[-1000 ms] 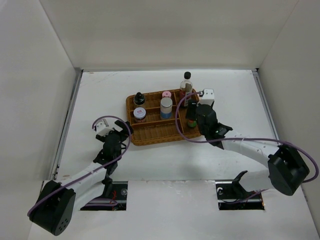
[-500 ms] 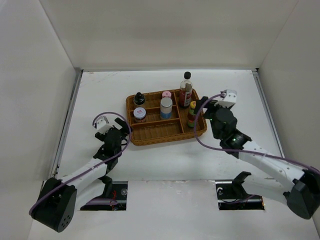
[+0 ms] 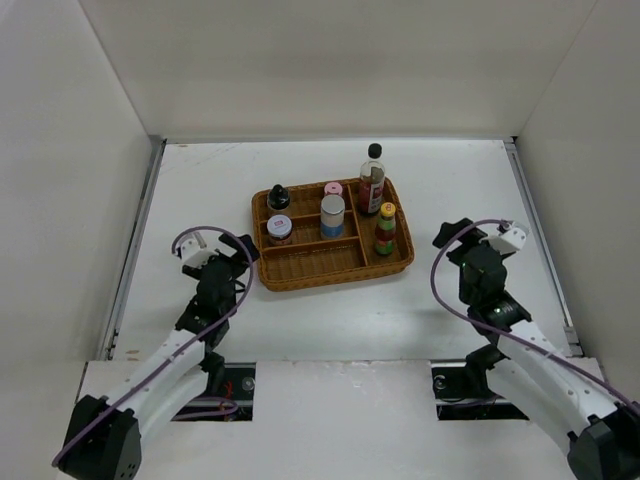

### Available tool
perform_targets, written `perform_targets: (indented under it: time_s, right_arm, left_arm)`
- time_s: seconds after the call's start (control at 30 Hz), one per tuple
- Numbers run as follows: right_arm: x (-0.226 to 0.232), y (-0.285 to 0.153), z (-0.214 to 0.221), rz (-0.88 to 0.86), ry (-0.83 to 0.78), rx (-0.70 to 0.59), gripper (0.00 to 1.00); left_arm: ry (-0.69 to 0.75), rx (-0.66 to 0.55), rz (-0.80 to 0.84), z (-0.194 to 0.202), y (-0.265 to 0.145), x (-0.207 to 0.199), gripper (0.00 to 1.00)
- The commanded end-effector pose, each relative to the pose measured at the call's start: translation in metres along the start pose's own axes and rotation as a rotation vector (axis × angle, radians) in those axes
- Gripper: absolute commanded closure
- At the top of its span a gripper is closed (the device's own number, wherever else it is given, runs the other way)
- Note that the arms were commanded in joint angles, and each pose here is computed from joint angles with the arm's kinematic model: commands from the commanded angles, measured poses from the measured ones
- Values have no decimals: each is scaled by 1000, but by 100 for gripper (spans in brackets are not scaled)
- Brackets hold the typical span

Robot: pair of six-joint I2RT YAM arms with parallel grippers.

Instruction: Organize the condiment bottles

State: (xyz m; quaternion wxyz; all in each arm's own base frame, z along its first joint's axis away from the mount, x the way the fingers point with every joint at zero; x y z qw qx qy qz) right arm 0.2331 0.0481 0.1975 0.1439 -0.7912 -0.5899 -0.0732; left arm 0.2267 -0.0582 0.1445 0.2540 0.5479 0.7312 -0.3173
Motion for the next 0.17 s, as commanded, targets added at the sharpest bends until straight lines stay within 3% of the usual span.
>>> perform_targets:
  time_s: [0.0,0.13]
  right_arm:
    - [3,-6,1,-43,49,18,0]
    - [2,-7,3,-48,36,32,0]
  left_arm:
    - [-56,-13,84,-15,-5,-25,0]
    - [-38,-2,60,-23,-9,-32,0]
Point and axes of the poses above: each gripper's point midway between its finger pads, its own y axis out along the fingers, its own x axis along the line the jaws close on, z = x × y, the point moved 7 cm from there along -y, back along the fingers, and after that the axes turned 11 degrees about -y, right-handed, at the moved point
